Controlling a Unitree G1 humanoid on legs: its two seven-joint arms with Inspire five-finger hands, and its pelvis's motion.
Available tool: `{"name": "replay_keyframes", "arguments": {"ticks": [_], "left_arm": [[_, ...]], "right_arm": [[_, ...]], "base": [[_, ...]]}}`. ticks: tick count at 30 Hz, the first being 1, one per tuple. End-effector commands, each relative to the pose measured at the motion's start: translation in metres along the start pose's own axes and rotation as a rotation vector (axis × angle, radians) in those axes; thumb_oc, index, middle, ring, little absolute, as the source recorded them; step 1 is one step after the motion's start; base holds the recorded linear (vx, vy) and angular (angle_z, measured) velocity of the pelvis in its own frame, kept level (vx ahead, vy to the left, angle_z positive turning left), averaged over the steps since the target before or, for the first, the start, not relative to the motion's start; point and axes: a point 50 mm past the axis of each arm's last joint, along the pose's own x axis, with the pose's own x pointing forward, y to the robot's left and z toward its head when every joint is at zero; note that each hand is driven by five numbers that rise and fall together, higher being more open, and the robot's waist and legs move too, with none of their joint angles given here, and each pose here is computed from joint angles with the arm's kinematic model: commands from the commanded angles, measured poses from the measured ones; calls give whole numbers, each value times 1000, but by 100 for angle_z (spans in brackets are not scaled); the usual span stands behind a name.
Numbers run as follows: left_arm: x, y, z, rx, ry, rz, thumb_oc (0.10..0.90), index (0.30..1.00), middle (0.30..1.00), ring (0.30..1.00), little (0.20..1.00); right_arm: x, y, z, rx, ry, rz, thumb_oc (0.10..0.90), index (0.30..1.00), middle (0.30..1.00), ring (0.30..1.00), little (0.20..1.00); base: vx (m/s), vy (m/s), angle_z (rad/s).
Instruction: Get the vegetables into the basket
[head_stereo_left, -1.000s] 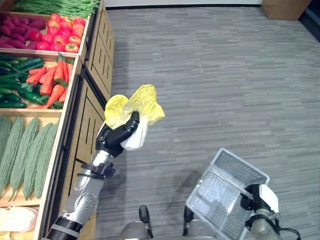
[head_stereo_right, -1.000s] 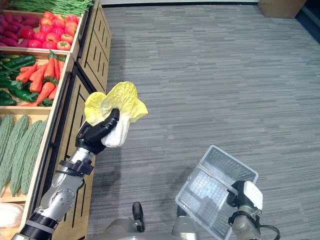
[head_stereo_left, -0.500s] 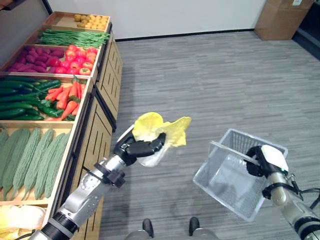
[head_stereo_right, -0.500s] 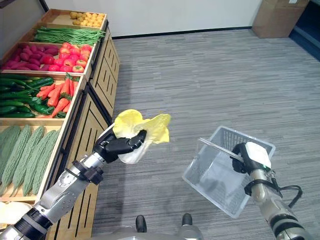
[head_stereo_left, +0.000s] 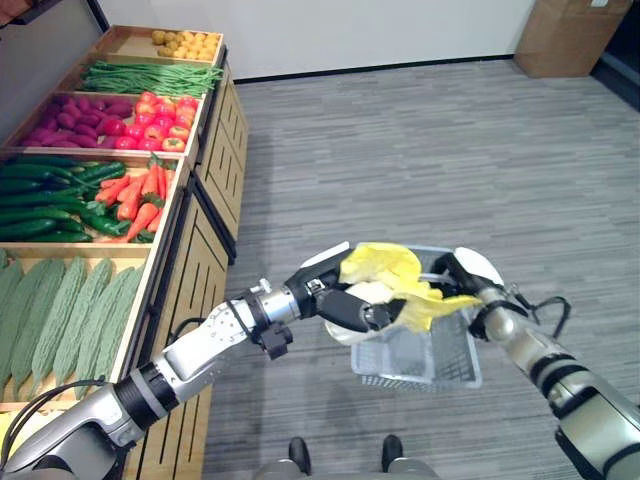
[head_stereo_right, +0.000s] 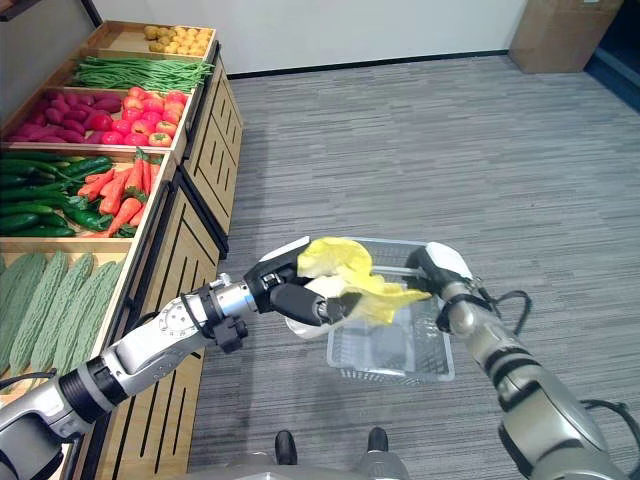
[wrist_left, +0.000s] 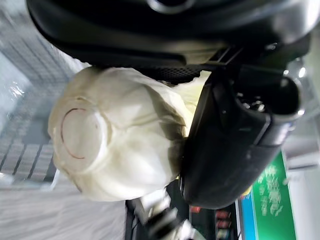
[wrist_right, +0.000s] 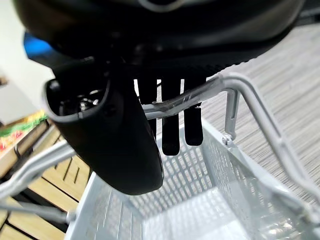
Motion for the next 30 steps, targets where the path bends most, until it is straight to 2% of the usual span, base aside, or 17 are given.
{"name": "replay_keyframes", "arguments": {"ticks": [1,5,9,12,18,22,26,30], "left_arm": [[26,6,47,168,-167,-100,400,300,300,300,300],[36,1,40,234,-130,-140,400,300,300,300,300],[38,1,28,175,-119,-94,400,300,300,300,300],[36,10,8,147,-75,14,400,300,300,300,300],[32,25,-23,152,31,160,400,300,300,300,300],[24,34,-50,7,98,299,400,300,300,300,300],[0,57,-75,22,221,500,400,300,300,300,300],[-8,68,-79,61,258,583,400,300,300,300,300]], "right_arm": [[30,-101,83,95,-239,-308,400,300,300,300,300],[34,-104,123,154,-346,-310,400,300,300,300,300],[33,-98,149,223,-420,-289,400,300,300,300,300],[26,-87,179,246,-535,-229,400,300,300,300,300],[19,-75,203,278,-614,-168,400,300,300,300,300],[12,-69,219,310,-676,-115,400,300,300,300,300],[-5,-60,238,318,-794,-15,400,300,300,300,300],[-12,-54,240,312,-824,40,400,300,300,300,300]], "base": [[0,0,0],[0,0,0],[4,4,-1],[17,21,-7],[14,2,-4],[13,-3,-10],[23,-19,-6],[4,-10,-3]]}}
